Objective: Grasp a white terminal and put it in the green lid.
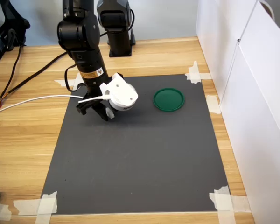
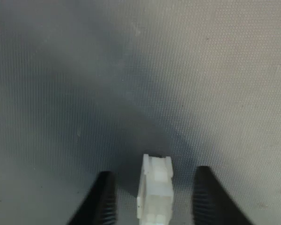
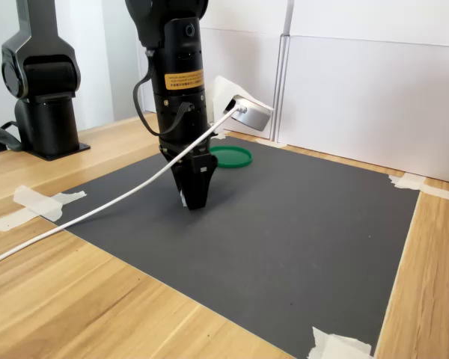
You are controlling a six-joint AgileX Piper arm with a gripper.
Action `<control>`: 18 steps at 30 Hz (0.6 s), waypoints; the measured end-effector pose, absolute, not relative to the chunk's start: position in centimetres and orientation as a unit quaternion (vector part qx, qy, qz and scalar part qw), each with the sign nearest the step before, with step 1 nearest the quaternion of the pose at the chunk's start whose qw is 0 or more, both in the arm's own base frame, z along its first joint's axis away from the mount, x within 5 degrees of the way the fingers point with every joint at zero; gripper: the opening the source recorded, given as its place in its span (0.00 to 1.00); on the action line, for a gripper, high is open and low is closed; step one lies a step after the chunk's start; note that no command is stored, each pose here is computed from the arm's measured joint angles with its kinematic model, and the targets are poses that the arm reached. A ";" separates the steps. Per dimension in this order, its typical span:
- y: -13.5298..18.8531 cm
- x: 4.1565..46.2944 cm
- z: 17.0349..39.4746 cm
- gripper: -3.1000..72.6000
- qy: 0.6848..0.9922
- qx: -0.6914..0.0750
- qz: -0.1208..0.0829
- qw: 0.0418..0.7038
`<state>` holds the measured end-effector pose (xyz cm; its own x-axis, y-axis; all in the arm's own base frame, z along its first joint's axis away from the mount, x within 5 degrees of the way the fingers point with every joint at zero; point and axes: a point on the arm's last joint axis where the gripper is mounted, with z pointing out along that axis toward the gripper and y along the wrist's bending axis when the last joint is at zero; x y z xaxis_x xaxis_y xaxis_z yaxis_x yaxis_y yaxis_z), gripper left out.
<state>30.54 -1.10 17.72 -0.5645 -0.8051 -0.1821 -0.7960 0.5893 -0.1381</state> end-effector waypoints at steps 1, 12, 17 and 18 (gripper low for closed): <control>-1.1 30.5 17.7 0.45 0.886 -0.450 -0.019 0.114; -0.9 30.2 17.7 0.15 0.893 -0.438 0.002 0.104; 0.1 29.8 18.8 0.15 0.893 -0.434 0.019 0.115; 0.6 29.7 19.1 0.15 0.889 -0.442 0.020 0.118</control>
